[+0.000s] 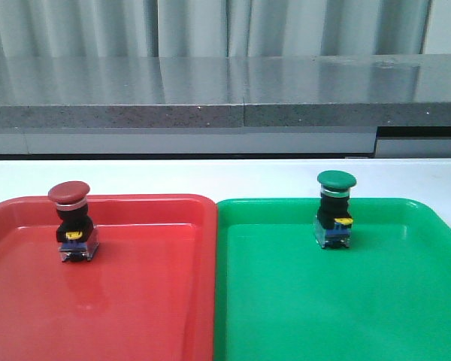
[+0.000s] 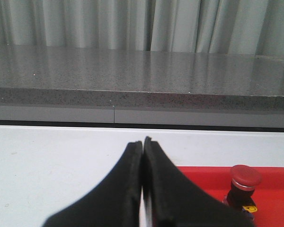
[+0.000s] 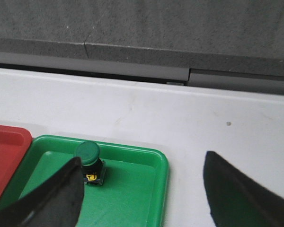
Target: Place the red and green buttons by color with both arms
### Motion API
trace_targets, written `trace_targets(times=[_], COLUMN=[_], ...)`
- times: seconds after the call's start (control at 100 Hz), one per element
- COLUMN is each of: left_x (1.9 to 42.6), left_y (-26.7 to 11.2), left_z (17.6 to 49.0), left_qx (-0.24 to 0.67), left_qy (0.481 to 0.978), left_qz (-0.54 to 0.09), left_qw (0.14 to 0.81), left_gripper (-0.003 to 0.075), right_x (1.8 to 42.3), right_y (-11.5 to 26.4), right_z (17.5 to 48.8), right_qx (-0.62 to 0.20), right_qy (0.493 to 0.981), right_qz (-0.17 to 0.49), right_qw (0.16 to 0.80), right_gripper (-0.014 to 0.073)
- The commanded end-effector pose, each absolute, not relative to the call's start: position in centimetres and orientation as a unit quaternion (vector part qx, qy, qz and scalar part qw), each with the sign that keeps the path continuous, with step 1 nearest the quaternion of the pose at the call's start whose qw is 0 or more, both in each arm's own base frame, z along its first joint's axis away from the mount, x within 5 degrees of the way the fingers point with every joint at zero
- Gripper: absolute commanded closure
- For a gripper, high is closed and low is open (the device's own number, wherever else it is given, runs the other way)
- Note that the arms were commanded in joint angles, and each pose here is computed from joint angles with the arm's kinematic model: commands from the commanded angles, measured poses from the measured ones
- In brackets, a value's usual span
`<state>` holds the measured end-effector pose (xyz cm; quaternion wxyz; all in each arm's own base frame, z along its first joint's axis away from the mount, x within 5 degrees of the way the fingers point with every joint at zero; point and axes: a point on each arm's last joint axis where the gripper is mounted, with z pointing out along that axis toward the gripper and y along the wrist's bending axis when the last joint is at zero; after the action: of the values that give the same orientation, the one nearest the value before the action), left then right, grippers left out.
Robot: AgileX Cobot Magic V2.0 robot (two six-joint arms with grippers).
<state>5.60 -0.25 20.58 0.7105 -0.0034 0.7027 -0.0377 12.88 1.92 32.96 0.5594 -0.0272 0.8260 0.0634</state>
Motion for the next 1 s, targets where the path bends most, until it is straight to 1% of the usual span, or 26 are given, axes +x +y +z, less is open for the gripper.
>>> trace_targets(times=[0.0,0.09,0.14,0.19,0.26,0.45,0.51,0.55,0.99], left_x=[5.5,5.5,5.5,5.5,5.5,5.5,5.5,5.5,5.5], left_y=[-0.3,-0.3,-0.3,-0.3,-0.3,-0.3,-0.3,-0.3,-0.3], left_z=[20.1,20.1,20.1,20.1,20.1,20.1,20.1,20.1,20.1], left_qx=[-0.009,-0.009,-0.009,-0.009,-0.009,-0.009,-0.009,-0.009,-0.009], left_qy=[0.676,0.676,0.676,0.676,0.676,0.676,0.676,0.676,0.676], left_qz=[-0.047,-0.047,-0.047,-0.047,-0.047,-0.047,-0.047,-0.047,-0.047], left_qw=[0.735,0.735,0.735,0.735,0.735,0.735,0.735,0.735,0.735], left_gripper=[0.0739,0.0739,0.0739,0.0739,0.0740,0.0739,0.0739,0.0739,0.0739], right_x=[11.4,10.2,9.8,9.5,9.3,9.3,9.3,9.3,9.3], right_y=[1.5,1.3,1.2,1.2,1.2,1.2,1.2,1.2,1.2], right_z=[34.1,33.8,33.7,33.8,33.7,33.7,33.7,33.7,33.6], right_qx=[-0.024,-0.024,-0.024,-0.024,-0.024,-0.024,-0.024,-0.024,-0.024], right_qy=[0.785,0.775,0.771,0.770,0.771,0.773,0.773,0.773,0.775], right_qz=[0.058,0.060,0.060,0.060,0.060,0.060,0.060,0.060,0.060], right_qw=[0.616,0.629,0.634,0.635,0.634,0.631,0.631,0.631,0.629], right_gripper=[0.0066,0.0083,0.0116,0.0169,0.0274,0.0627,0.0711,0.0701,0.0705])
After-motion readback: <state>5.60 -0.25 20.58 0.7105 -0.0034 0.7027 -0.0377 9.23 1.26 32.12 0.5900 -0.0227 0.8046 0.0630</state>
